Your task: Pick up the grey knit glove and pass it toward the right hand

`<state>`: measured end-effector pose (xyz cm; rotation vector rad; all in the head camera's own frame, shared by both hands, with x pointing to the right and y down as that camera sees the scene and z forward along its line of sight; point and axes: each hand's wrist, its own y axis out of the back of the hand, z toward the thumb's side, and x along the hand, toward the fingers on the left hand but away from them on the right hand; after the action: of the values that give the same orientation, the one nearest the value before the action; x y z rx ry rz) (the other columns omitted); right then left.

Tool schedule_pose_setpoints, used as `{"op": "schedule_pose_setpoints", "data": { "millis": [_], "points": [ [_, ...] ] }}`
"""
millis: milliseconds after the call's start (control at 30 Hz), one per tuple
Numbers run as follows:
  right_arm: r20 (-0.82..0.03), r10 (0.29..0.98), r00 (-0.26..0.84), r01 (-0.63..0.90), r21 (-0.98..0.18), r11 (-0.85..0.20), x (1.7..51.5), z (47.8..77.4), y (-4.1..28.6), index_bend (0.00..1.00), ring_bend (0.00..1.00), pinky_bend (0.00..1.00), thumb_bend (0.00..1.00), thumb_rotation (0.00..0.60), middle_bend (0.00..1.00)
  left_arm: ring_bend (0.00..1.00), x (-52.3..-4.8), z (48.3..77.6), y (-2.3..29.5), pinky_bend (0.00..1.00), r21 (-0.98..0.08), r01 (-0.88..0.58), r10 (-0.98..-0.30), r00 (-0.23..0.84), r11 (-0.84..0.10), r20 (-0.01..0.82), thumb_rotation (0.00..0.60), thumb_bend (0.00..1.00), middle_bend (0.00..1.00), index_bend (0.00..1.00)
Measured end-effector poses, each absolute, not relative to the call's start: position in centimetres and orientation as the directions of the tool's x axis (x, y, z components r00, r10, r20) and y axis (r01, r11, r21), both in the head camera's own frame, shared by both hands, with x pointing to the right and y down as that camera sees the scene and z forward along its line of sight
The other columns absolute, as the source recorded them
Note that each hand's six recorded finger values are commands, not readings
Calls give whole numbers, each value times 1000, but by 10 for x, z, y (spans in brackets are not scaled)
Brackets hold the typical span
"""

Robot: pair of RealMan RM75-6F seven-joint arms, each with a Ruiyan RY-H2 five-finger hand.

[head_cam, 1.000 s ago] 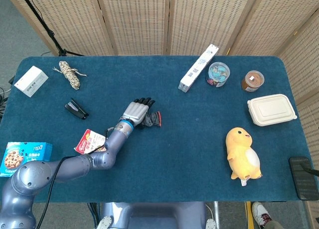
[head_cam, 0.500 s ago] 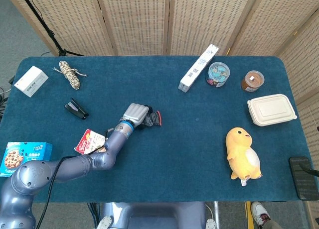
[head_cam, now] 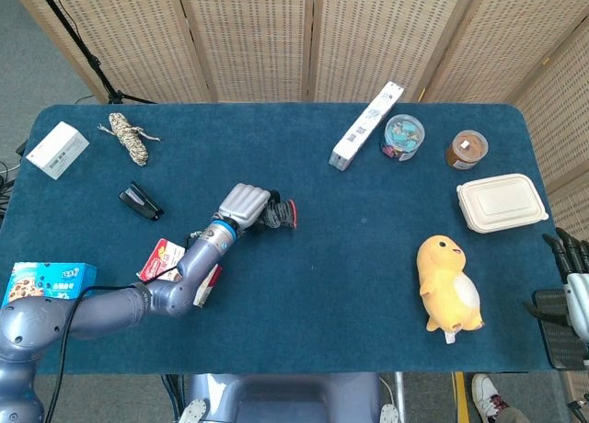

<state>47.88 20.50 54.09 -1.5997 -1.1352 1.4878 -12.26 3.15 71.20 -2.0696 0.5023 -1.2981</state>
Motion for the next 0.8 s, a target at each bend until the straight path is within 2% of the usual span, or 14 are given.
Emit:
{"op": "schedule_pose_setpoints", "data": {
  "millis": [133,300,467,600,800],
  "points": [
    [-437,897,69,227,-869,-441,463,546,202,0,0,0,0,600,0,360,-124,691,29,406,-688,-30,-613,484,-725,625,600,347,414,328],
    [-458,850,261,285,-805,-521,427,550,189,8,0,0,7,600,0,348,-127,662,25,406,-675,-60,-594,537,-735,599,600,347,413,319],
    [-475,780,408,300,-737,-606,387,558,175,32,0,0,195,600,0,341,-125,642,22,406,-621,-74,-543,574,-780,614,600,346,411,315],
    [-491,739,461,290,-703,-649,362,571,173,34,0,0,246,600,0,340,-114,627,23,406,-610,-71,-522,602,-789,605,600,346,411,315],
    [-472,720,509,314,-677,-666,323,588,172,60,0,0,268,600,0,334,-98,615,33,406,-601,-55,-495,628,-798,600,600,345,408,312]
  ]
}}
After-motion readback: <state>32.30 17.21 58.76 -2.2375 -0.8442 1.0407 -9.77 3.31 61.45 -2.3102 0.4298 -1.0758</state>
